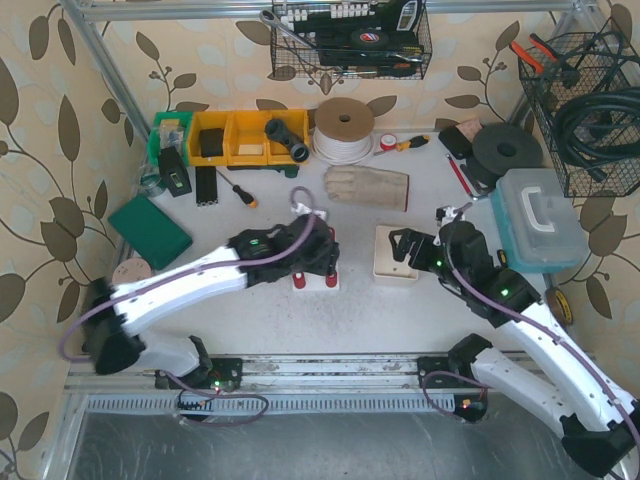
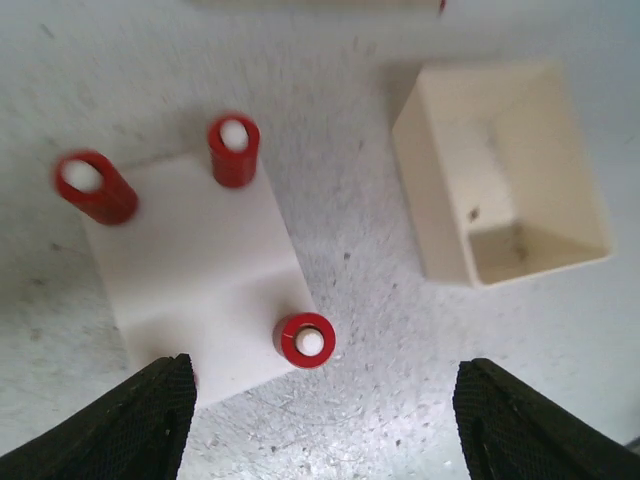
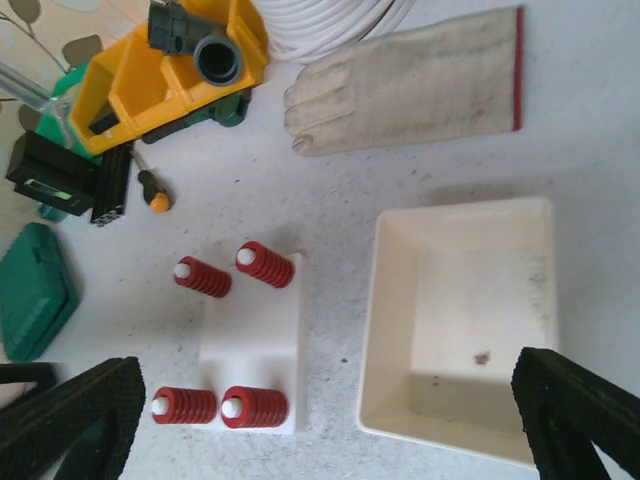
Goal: Install the large spring
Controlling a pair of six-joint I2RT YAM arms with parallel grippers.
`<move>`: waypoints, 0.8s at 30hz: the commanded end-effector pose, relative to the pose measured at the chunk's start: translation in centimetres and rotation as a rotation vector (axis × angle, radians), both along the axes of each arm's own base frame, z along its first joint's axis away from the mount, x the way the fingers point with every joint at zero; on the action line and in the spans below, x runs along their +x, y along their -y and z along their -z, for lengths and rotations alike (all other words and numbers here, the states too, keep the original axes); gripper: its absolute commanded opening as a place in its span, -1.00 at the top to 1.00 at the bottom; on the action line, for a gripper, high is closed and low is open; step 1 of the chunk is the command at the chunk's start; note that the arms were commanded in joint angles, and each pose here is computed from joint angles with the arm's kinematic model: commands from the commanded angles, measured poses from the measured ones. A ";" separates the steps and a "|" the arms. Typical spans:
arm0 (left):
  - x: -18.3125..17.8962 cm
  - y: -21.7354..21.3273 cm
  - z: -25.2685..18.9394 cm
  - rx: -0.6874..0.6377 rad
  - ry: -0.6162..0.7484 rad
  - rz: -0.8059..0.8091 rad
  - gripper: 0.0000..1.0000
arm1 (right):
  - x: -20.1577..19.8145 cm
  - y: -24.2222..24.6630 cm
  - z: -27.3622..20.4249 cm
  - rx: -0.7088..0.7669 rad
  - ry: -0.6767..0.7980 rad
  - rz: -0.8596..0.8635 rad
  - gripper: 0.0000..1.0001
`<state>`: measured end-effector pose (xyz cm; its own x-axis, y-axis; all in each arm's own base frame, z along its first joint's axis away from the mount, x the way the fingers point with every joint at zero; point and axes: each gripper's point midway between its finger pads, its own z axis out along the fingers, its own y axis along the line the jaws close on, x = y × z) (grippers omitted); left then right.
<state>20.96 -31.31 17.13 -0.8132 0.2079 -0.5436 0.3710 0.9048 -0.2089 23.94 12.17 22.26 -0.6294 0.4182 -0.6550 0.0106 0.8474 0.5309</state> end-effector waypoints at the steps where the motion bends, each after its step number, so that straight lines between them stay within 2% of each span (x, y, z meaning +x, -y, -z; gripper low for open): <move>1: -0.3 -5.0 -7.9 -0.106 0.198 -0.069 -0.50 | -0.6 3.8 -1.1 -0.245 -0.008 0.062 -0.98; 7: 0.2 -15.4 -16.4 -0.059 0.544 -0.247 -0.66 | 0.2 9.8 -4.2 -0.509 0.121 0.304 -0.99; 10: 0.4 -19.1 -18.2 -0.027 0.695 -0.339 -0.67 | 0.7 11.0 -4.7 -0.612 0.138 0.354 -0.99; 13: 0.6 -22.6 -18.5 0.061 0.787 -0.462 -0.67 | 1.5 11.4 -4.6 -0.685 0.146 0.379 -0.99; 15: 1.3 -23.0 -18.8 0.128 0.833 -0.458 -0.68 | 1.9 11.6 -4.8 -0.710 0.168 0.405 -0.99; 17: 2.5 -22.7 -18.3 0.184 0.828 -0.425 -0.68 | 2.1 12.3 -5.1 -0.726 0.210 0.466 -0.99; 19: 4.3 -23.5 -17.0 0.207 0.766 -0.460 -0.68 | 2.6 12.7 -5.3 -0.726 0.273 0.533 -0.99; 24: 9.2 -25.6 -11.0 0.210 0.613 -0.509 -0.69 | 4.5 12.2 -3.4 -0.824 0.352 0.537 -0.99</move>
